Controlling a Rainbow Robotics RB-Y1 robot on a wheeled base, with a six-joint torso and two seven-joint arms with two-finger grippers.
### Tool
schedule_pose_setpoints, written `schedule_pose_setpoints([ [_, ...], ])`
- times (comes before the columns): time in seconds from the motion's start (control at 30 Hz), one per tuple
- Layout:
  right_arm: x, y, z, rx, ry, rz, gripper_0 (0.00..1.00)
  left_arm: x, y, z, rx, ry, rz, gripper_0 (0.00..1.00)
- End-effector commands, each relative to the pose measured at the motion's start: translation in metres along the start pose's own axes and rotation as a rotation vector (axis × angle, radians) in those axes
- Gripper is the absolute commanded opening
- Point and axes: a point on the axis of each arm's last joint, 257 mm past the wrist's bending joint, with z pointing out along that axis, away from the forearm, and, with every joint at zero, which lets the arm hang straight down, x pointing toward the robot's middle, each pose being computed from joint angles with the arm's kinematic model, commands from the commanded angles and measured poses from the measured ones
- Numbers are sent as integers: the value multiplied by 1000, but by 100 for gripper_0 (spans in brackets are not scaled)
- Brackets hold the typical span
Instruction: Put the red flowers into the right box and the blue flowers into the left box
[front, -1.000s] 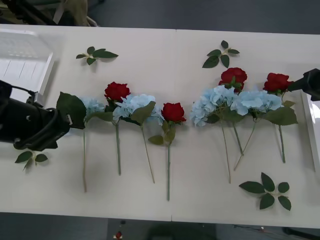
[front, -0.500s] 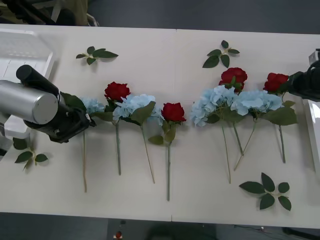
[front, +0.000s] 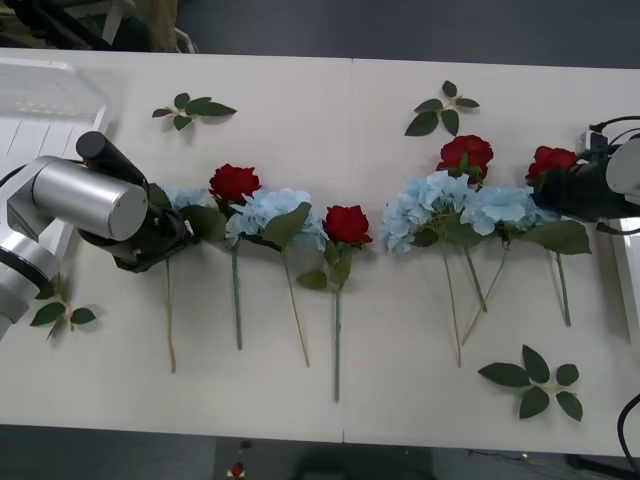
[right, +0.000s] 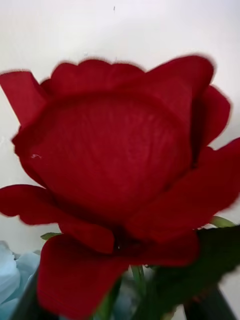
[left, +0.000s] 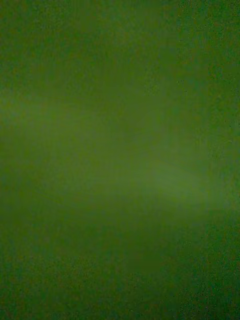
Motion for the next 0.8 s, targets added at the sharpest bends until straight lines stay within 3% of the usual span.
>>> schedule_pose_setpoints([
  [0.03, -15, 7, -1, -6, -38, -15, 36, -7, -2, 0, 3, -24, 5, 27],
  [0.1, -14, 5, 1, 0, -39, -13, 17, -6, -1, 1, -6, -27, 22, 6],
  [0.13, -14, 3, 1, 4, -39, -10, 0, -7, -1, 1, -11, -32, 30, 1],
  [0.53, -17, -1, -2, -5, -37, 17, 0, -17, -1, -1, -15, -73, 70, 0],
  [0.8, -43, 14, -63, -93, 43, -1, 0, -36, -7, -66, 55, -16, 145, 0],
])
